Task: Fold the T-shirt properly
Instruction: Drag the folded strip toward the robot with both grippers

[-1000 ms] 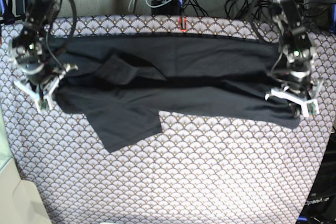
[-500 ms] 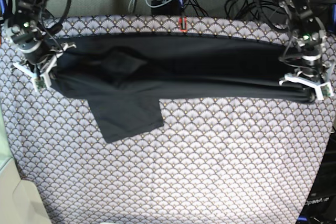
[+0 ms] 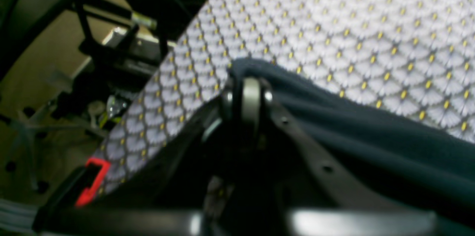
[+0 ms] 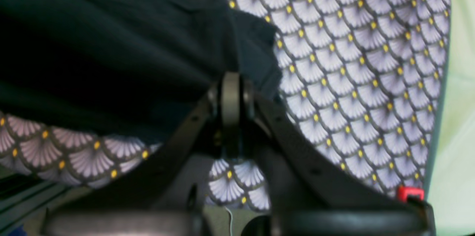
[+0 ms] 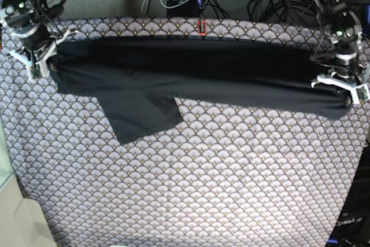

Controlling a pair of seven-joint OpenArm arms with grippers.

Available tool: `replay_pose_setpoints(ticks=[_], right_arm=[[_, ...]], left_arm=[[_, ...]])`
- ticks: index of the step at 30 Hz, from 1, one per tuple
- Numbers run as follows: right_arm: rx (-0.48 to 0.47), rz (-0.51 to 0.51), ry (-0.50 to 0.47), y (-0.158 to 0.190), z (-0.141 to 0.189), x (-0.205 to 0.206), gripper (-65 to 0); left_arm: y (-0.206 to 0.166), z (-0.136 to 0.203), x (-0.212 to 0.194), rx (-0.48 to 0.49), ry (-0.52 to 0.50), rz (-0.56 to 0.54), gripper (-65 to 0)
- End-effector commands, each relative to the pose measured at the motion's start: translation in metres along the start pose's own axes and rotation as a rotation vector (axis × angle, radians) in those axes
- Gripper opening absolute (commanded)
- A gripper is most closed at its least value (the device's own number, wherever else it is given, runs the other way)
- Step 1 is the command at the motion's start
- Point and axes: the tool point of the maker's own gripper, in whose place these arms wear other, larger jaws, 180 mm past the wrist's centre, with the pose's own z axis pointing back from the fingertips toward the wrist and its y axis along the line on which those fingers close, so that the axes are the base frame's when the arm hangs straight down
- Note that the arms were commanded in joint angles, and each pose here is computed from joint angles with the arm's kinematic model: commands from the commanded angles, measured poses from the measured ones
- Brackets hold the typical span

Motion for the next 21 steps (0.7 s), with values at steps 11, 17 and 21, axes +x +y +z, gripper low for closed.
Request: replay_pose_setpoints(ticks=[11,17,21], right_arm=[[0.031,-0.047,-0.058,0.019,0.021,-0.018,-65.0],[0.041,-0.067,-0.071,0.026,0.025,-0.023,-65.0],[0.035,-0.061,-0.071,0.023,0.026,-0.023,-65.0]], left_arm=[[0.008,0.005,-0.008,0.012,-0.002,-0.022,-65.0],[0.009,0.007,-0.026,0.008,0.048,-0.027,-65.0],[0.010,0.013,-0.039,0.006,0.077,-0.032,-65.0]])
